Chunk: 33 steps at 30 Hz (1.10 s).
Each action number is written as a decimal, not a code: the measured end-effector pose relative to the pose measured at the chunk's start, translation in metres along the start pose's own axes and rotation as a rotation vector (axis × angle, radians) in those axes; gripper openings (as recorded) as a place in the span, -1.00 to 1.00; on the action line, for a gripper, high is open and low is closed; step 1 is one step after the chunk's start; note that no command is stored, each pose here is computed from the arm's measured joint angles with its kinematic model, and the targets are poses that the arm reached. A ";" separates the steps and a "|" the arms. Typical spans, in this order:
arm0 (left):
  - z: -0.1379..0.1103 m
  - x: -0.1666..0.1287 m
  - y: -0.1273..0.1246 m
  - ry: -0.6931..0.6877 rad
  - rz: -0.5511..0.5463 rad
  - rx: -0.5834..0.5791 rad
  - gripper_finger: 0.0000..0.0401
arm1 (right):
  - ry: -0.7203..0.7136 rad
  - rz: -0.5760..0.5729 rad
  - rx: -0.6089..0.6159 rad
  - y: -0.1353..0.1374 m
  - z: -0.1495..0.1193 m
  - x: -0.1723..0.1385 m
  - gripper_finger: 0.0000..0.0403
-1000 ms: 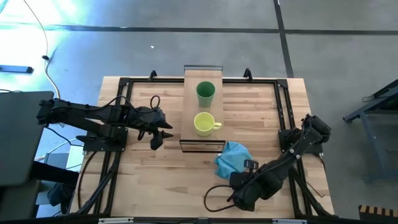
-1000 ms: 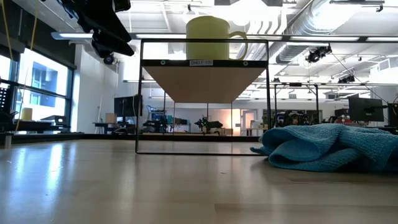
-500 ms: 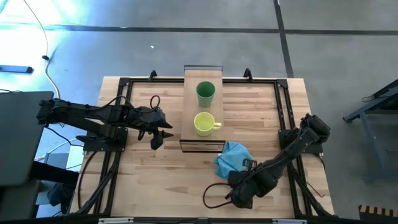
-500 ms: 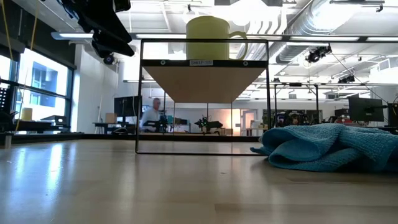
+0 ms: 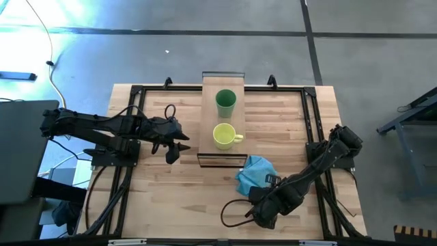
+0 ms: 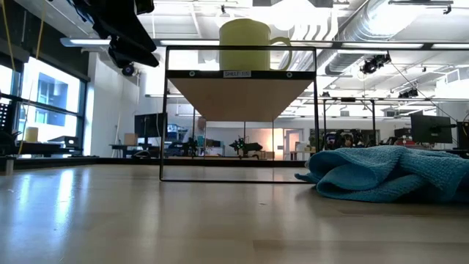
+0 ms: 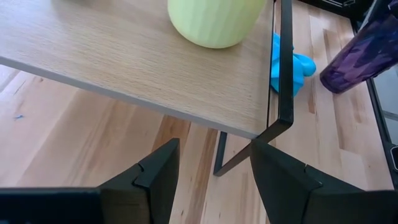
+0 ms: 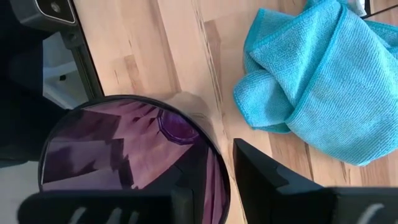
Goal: Stack small to large cups/mugs on shelf
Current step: Put the violet cup on the shelf
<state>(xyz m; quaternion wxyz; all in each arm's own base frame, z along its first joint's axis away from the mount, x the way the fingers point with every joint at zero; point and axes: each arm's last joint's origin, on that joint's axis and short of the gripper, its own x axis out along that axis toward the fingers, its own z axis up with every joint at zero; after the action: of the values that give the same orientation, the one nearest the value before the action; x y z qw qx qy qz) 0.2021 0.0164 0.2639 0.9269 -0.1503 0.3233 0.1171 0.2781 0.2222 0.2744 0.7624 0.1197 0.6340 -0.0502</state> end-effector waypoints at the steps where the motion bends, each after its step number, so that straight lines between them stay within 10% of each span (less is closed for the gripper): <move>1: 0.000 0.000 0.000 0.000 0.000 0.000 -0.08 | 0.000 0.000 0.000 0.000 0.000 0.000 -0.68; 18: 0.000 0.000 0.000 0.000 0.000 0.006 -0.08 | 0.082 0.044 -0.001 -0.003 0.002 -0.006 -0.99; 33: -0.004 0.000 0.001 0.039 0.012 0.014 -0.08 | 0.053 0.065 0.121 -0.022 0.023 -0.100 -1.00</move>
<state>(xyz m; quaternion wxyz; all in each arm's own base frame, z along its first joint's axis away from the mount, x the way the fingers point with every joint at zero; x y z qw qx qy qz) 0.1995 0.0161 0.2609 0.9207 -0.1439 0.3432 0.1174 0.2758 0.1874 0.3733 0.7380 0.1875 0.6453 -0.0606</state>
